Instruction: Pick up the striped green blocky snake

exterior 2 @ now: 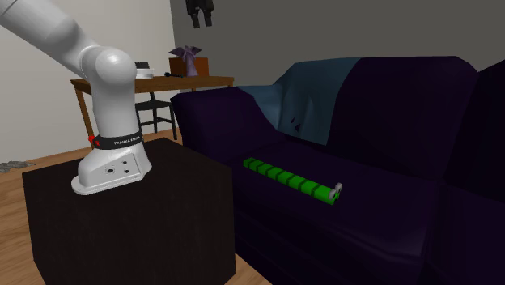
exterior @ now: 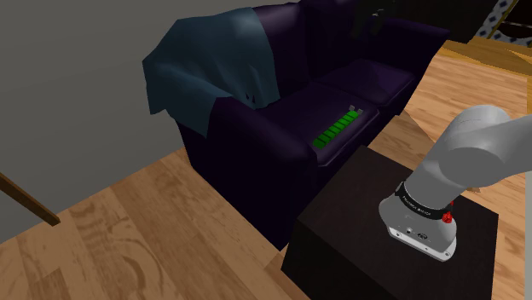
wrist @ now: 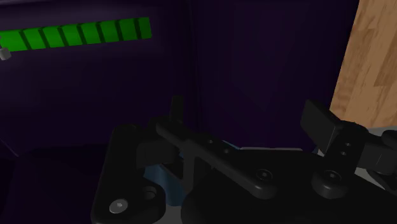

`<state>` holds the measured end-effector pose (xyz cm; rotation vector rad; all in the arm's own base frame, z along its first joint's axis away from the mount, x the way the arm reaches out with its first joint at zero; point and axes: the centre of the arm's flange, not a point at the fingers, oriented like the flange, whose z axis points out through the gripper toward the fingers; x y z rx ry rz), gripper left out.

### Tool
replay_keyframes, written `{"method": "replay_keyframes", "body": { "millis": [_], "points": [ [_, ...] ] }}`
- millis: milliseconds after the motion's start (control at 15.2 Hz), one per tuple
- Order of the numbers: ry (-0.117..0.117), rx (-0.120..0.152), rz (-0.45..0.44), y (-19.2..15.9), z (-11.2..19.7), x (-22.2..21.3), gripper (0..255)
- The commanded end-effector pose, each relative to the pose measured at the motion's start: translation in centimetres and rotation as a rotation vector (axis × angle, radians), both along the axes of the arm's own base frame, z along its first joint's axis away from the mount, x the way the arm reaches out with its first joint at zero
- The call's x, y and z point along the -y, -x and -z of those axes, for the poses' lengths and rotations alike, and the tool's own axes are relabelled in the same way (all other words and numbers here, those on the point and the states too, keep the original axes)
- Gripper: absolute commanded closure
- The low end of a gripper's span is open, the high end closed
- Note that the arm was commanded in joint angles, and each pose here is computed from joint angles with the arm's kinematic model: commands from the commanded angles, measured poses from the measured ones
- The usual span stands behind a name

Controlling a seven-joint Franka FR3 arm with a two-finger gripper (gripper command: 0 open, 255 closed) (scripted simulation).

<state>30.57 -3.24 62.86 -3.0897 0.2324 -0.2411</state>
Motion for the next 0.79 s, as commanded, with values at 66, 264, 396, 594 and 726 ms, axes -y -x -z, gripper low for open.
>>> {"method": "replay_keyframes", "body": {
  "millis": [66,264,396,594,726],
  "points": [
    [-0.003,-0.002,0.031,-0.7,1.0,0.5,0],
    [-0.011,-0.009,0.123,-2.9,3.9,2.0,0],
    [-0.016,-0.014,0.185,-4.2,5.9,3.2,0],
    [-0.024,-0.021,0.277,-6.0,8.9,5.0,0],
    [-0.029,-0.025,0.339,-7.2,10.9,6.3,0]
  ]
}}
